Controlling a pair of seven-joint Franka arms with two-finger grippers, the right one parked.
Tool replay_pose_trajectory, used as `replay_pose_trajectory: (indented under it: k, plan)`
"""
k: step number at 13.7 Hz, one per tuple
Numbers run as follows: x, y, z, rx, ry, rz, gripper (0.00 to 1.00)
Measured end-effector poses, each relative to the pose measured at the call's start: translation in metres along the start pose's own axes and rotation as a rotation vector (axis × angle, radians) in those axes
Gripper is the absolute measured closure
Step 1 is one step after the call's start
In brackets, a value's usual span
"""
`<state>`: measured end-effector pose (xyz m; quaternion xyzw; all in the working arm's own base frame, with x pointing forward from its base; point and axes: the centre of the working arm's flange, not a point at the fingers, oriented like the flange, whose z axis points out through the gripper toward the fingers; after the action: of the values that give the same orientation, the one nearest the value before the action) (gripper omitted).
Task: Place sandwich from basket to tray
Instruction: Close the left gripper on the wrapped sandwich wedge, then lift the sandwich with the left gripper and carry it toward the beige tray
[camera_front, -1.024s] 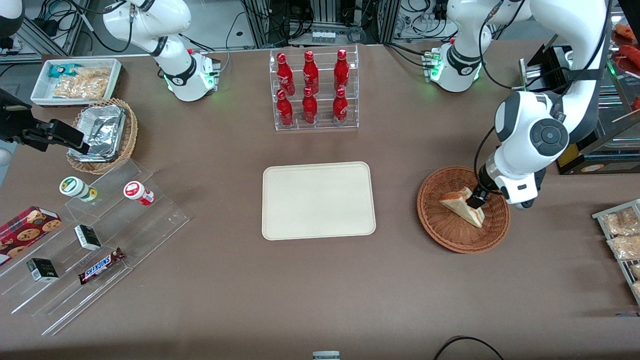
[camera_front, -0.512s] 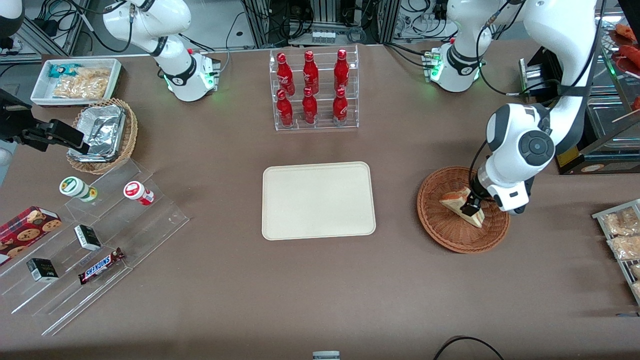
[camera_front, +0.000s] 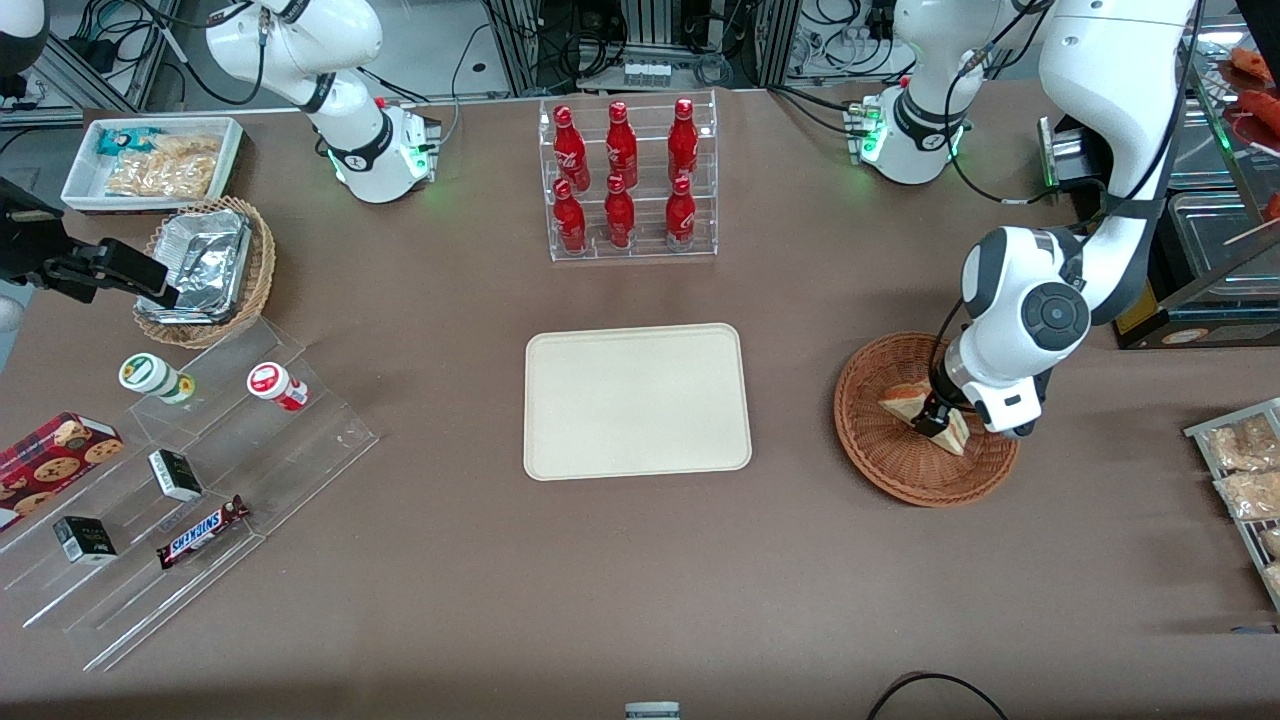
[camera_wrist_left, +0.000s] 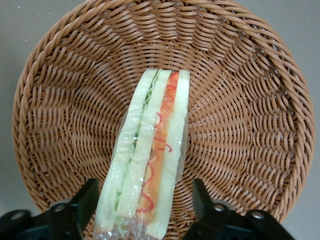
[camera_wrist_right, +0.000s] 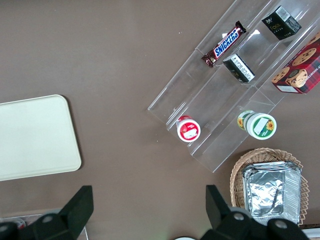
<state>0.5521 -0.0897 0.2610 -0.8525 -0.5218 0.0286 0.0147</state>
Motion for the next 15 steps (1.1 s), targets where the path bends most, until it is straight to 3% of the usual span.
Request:
replay_pose_trajectory:
  k: [3, 5, 10, 12, 15]
  plan:
    - [0.001, 0.003, -0.003, -0.009, 0.003, -0.001, 0.56]
    - [0.003, 0.007, -0.012, -0.019, 0.008, 0.009, 0.71]
    - [0.001, 0.019, -0.112, 0.088, -0.015, 0.138, 0.79]
    - [-0.03, 0.033, -0.168, 0.094, -0.013, 0.217, 0.85]
    - [-0.119, 0.058, -0.197, 0.073, 0.004, 0.369, 0.85]
